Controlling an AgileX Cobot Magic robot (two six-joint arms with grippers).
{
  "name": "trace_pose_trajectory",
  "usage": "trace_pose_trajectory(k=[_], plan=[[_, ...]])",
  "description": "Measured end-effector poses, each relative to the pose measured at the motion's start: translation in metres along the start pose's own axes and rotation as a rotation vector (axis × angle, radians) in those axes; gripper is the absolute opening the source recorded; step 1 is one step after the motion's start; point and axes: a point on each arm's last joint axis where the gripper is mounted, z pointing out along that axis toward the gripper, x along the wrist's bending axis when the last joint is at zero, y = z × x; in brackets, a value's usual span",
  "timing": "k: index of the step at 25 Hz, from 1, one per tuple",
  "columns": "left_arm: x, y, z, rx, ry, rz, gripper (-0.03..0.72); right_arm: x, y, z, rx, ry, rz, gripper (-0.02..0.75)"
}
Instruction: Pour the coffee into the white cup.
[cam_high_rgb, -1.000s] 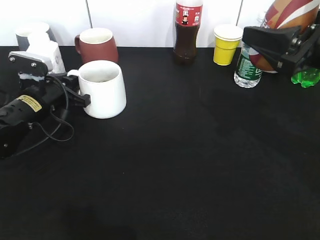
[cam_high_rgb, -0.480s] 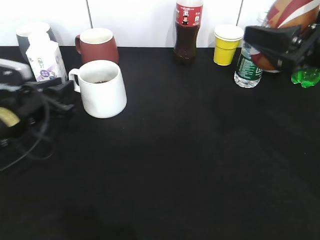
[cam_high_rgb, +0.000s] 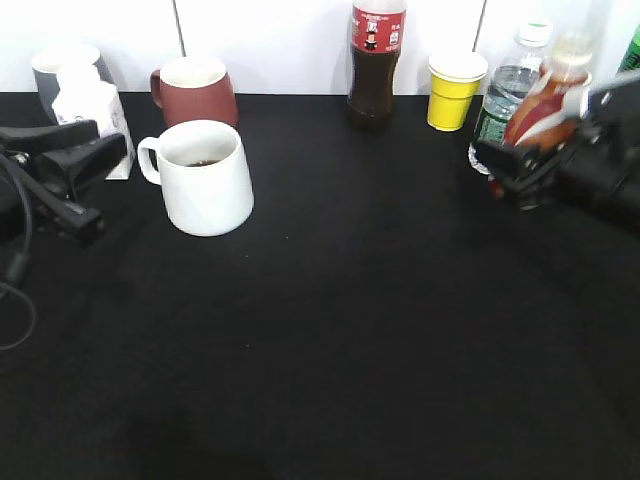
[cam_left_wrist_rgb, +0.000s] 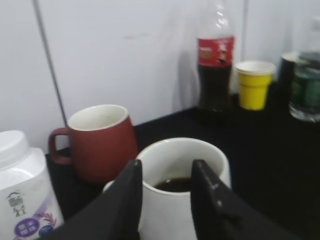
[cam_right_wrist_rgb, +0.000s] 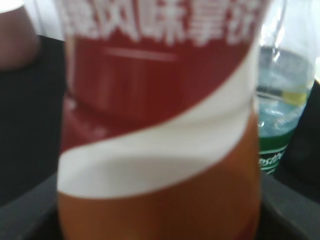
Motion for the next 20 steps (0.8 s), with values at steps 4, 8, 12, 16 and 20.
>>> trace_pose_trajectory(k=[4, 8, 12, 16, 20], plan=[[-0.001, 0.003, -0.002, 0.004, -0.006, 0.013, 0.255, -0.004, -0.034, 0.009, 0.021, -0.028, 0.040, 0.514], [-0.001, 0.003, -0.002, 0.003, -0.005, 0.011, 0.255, -0.004, -0.041, 0.011, 0.029, -0.026, 0.018, 0.514], [-0.002, 0.004, -0.002, -0.002, -0.013, 0.015, 0.255, -0.004, -0.041, 0.011, 0.029, -0.026, 0.018, 0.515], [-0.002, 0.004, -0.002, -0.004, -0.023, -0.008, 0.255, 0.001, -0.048, 0.002, 0.056, -0.022, 0.046, 0.610], [-0.003, 0.004, -0.002, -0.003, -0.024, -0.017, 0.255, 0.001, -0.038, -0.013, 0.132, -0.069, 0.043, 0.617]])
